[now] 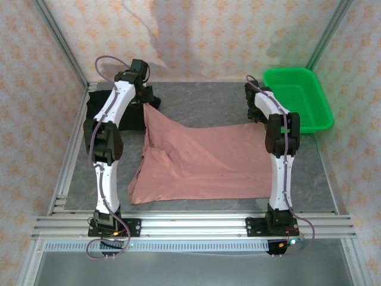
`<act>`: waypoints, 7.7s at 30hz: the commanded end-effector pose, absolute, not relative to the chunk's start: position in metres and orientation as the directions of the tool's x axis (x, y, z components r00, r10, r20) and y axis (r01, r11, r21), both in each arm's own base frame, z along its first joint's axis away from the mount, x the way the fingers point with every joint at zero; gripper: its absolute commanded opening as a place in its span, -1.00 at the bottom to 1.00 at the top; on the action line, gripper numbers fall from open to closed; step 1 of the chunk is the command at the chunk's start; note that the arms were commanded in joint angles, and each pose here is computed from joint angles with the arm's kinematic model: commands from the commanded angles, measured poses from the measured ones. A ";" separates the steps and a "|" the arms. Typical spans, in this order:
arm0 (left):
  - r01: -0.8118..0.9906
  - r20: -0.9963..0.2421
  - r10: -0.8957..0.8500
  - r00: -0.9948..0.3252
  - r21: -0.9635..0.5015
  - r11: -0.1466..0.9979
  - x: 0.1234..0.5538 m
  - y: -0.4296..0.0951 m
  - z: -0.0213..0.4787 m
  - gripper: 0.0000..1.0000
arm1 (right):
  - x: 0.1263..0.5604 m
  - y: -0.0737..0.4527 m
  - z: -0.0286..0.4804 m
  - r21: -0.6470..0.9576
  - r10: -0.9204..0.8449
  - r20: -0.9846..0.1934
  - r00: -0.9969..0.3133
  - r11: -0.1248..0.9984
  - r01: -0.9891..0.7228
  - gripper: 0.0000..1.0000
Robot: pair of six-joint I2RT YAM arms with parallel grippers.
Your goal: Fold and stack the t-shirts
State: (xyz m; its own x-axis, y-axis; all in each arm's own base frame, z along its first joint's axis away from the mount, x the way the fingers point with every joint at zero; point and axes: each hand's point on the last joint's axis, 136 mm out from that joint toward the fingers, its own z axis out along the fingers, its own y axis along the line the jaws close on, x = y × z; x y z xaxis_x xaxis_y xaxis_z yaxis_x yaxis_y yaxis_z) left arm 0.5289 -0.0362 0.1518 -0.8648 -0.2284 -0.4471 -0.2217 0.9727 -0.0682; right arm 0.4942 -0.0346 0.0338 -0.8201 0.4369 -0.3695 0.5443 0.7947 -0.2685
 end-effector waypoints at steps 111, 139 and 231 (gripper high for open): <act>-0.364 -0.424 -0.493 -0.760 -0.351 0.863 0.236 -0.048 0.140 -1.00 | 0.316 -0.045 0.076 -0.127 0.575 -0.426 -0.699 0.727 0.675 -1.00; -0.583 -0.218 -0.686 -0.695 -0.387 0.714 0.158 -0.049 0.047 -0.08 | 0.282 -0.048 0.040 -0.162 0.639 -0.352 -0.684 0.678 0.717 -0.37; 0.062 -0.220 0.063 -0.973 0.013 0.998 0.274 -0.131 0.063 -0.34 | 0.256 0.104 0.146 0.601 0.441 -0.282 -0.852 0.773 0.201 0.99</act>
State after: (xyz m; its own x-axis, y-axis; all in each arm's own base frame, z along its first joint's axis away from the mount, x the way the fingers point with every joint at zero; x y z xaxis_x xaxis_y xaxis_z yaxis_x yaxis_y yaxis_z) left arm 0.2574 -0.1338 0.0614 -0.9821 0.0341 -0.1851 0.0378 0.9992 -0.0162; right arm 0.2590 0.1020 0.1490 -0.8435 0.4556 -0.2844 0.2134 0.7702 0.6010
